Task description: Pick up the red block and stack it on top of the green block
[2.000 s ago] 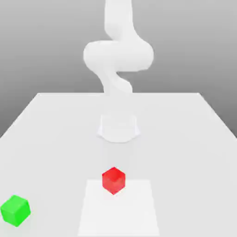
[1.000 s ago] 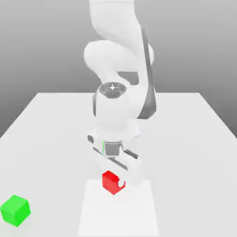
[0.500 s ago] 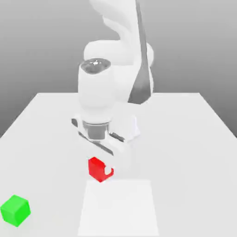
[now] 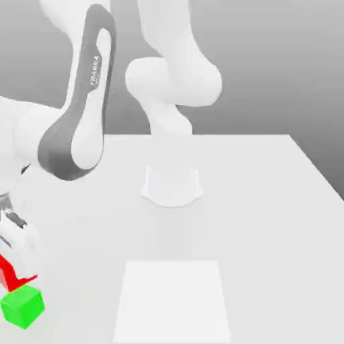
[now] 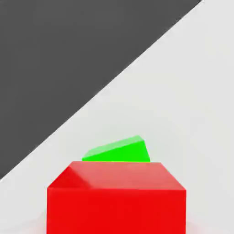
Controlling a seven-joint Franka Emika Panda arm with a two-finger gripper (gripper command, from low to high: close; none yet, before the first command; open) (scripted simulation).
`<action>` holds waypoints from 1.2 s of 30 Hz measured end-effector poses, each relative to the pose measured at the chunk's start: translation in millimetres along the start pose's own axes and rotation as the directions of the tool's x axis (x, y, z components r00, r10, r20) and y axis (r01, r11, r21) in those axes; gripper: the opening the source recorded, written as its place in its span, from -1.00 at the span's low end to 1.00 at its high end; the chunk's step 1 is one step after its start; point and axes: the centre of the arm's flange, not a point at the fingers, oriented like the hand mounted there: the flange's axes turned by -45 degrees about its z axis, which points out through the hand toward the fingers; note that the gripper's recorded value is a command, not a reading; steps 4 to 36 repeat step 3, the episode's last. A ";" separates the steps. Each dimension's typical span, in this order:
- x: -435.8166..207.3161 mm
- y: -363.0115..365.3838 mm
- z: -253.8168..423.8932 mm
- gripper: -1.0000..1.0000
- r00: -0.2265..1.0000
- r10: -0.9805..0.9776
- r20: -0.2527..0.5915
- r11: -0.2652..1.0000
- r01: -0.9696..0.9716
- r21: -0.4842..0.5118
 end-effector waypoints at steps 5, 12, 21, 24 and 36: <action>0.0 0.0 0.0 1.00 1.000 0.000 0.000 1.000 0.000 0.000; 0.0 0.0 0.0 1.00 1.000 0.000 0.000 1.000 0.000 0.000; 0.0 0.0 0.0 1.00 1.000 0.000 0.000 1.000 0.000 0.000; 0.0 0.0 0.0 1.00 1.000 0.000 0.000 1.000 0.000 0.000; 0.0 0.0 0.0 1.00 1.000 0.000 0.000 1.000 0.000 0.000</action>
